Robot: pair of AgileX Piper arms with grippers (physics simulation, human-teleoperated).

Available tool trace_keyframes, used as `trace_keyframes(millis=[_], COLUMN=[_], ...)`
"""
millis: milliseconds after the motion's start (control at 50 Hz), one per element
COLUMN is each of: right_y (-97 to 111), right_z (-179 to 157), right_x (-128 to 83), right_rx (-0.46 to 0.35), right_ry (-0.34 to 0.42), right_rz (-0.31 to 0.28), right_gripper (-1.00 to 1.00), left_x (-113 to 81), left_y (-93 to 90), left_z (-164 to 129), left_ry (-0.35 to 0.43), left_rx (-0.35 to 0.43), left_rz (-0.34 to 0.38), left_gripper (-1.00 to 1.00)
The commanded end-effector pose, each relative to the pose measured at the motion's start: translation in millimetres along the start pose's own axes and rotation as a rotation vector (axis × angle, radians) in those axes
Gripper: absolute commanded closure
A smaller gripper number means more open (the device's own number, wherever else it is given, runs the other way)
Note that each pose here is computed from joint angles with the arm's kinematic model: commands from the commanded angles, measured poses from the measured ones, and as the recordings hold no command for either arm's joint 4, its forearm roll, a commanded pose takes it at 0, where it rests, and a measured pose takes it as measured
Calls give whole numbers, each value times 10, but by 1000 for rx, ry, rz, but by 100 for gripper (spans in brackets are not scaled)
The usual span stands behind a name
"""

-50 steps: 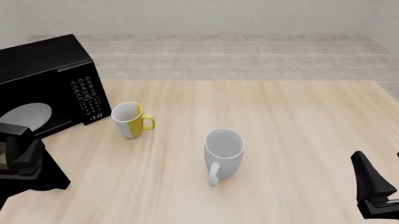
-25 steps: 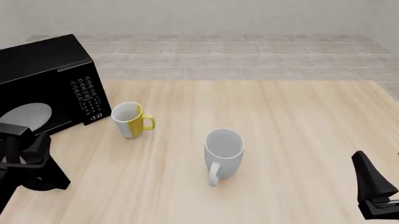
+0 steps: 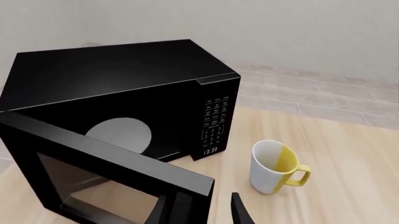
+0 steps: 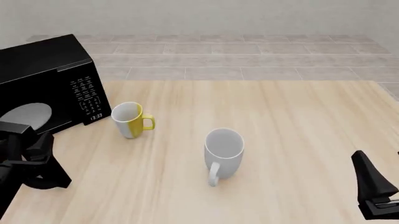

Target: Close the microwave.

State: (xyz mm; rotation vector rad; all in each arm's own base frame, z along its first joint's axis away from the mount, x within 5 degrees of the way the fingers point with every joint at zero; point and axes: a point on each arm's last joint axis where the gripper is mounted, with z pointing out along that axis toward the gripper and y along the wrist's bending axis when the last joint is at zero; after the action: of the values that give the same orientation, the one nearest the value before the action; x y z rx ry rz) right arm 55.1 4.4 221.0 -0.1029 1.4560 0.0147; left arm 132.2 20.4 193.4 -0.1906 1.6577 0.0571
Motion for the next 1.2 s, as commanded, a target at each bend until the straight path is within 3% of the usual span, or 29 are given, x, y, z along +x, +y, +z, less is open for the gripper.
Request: trace_keyframes(millis=[20,1200], right_y=[2,7], right_z=[0,4], right_x=[-7,34], right_rx=[-5,-9], right_ry=[-5,-3], right_rz=[-1,9], right_gripper=[-100,-100], left_x=[100,47], left_y=[-17,-52], left_z=[66,153], left_ry=[62,37], left_rx=[12,34], left_rz=[-3,35], left_gripper=[-100,-100])
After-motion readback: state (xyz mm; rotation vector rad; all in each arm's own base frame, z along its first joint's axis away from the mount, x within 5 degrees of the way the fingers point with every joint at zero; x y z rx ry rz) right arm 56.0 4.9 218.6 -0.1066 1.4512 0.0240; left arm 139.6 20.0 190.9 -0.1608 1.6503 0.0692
